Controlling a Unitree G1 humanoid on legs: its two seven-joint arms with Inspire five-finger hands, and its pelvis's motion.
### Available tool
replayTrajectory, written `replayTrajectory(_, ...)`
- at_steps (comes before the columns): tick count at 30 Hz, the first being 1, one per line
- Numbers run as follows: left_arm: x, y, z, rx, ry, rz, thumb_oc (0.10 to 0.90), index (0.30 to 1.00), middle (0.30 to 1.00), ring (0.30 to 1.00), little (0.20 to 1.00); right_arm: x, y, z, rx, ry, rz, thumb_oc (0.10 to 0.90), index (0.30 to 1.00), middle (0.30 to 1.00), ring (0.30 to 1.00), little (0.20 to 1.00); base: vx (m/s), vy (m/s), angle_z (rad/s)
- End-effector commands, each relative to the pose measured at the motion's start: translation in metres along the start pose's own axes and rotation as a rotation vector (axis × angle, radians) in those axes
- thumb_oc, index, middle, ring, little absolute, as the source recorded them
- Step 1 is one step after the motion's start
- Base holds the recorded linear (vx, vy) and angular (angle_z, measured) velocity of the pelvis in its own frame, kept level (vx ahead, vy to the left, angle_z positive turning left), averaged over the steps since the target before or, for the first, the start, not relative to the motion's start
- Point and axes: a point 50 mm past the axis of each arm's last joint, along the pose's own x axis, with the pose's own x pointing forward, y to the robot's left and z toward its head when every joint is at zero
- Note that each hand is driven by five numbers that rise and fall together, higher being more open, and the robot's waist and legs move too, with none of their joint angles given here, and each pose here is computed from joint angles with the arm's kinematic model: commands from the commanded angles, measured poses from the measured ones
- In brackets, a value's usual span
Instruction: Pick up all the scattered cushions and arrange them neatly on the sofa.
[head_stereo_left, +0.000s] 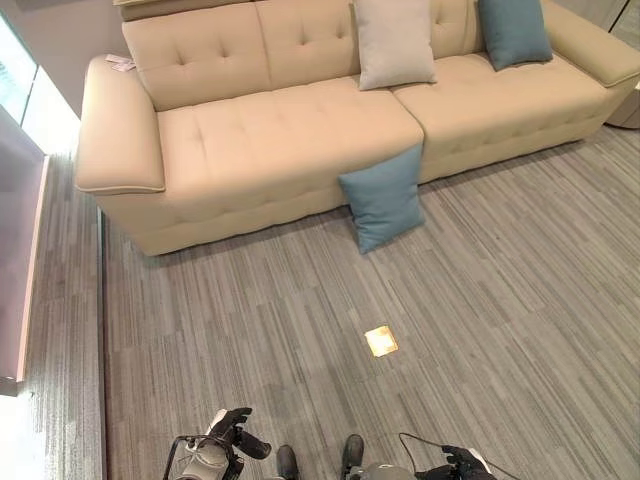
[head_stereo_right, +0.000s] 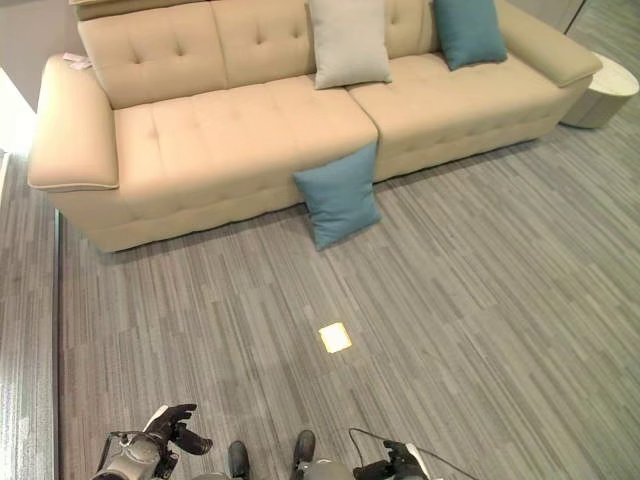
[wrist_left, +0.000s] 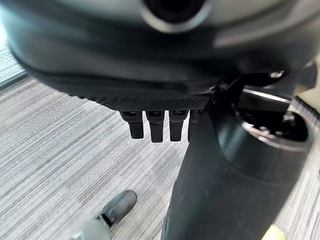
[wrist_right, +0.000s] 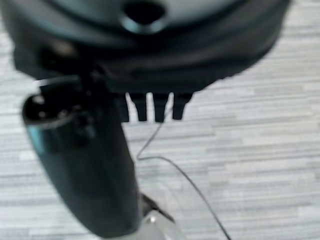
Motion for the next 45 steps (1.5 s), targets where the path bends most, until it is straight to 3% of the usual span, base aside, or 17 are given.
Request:
replayTrajectory(1,0.001,0.004,0.003,0.028,-0.013,0.014,0.8,0.9,0.9,0.9,0.9,0.001,-0.011,0.001,-0.005,-0.023,-0.04,0.8,0.9,0.9,0.9,0.9,0.05,-0.139,0.17)
replayTrajectory(18,-0.002,-0.001,-0.011,-0.016,0.03,0.012,0.8,0.9,0.9,0.9,0.9,0.0,-0.018,-0.006,-0.01,0.0,-0.069,0.8,0.9,0.9,0.9,0.9,0.21,-0.013,-0.18)
replayTrajectory(31,-0.002,0.013,-0.014,-0.047,0.036,0.058,0.8,0.9,0.9,0.9,0.9,0.002,-0.015,0.02,-0.01,-0.086,-0.045,0.8,0.9,0.9,0.9,0.9,0.19,0.101,-0.37)
replayTrajectory(45,-0.004,0.007,-0.025,-0.033,0.075,0.037,0.8,0.9,0.9,0.9,0.9,0.002,-0.018,0.016,-0.003,-0.076,-0.055,0.8,0.9,0.9,0.9,0.9,0.26,-0.217,-0.1)
